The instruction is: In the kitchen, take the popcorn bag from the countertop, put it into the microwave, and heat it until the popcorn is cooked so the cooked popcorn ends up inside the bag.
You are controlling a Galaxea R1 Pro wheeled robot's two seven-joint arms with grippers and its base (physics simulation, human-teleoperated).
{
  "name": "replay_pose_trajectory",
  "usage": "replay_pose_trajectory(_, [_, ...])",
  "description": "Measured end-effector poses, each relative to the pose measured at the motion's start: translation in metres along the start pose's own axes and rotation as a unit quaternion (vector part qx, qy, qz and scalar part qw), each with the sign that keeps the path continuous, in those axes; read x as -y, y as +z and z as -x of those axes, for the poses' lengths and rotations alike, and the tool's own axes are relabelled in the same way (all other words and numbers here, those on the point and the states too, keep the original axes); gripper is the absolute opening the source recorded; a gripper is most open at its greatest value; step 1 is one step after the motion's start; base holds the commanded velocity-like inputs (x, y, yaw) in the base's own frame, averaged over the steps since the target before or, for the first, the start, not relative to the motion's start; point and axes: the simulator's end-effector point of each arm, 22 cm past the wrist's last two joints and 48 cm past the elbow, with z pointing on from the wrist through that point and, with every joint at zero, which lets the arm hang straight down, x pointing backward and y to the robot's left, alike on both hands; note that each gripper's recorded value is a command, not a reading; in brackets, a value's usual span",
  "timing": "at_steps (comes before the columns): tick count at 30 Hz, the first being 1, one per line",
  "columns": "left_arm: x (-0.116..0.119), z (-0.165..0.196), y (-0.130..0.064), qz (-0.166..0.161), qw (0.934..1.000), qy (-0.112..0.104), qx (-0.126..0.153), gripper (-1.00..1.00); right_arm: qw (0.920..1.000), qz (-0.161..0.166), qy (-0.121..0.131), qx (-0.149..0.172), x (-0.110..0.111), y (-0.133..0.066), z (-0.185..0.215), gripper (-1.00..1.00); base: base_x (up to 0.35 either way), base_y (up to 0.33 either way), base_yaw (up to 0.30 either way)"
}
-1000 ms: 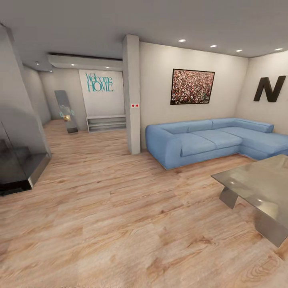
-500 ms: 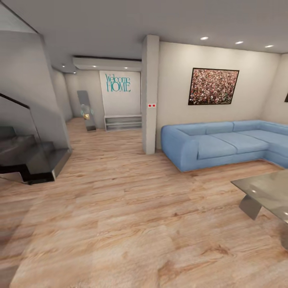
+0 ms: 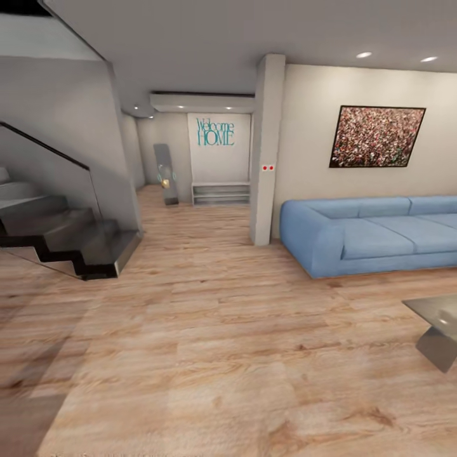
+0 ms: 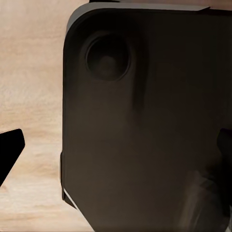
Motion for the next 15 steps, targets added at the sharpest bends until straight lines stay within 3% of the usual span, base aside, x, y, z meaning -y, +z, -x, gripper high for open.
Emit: replay_pose_trajectory(15, [0.0003, 0.0003, 0.0000, 0.000, 1.0000, 0.000, 0.000, 1.00, 1.0000, 0.000, -0.001, 0.000, -0.0005, 0.0000, 0.0000, 1.00, 0.000, 0.000, 0.269])
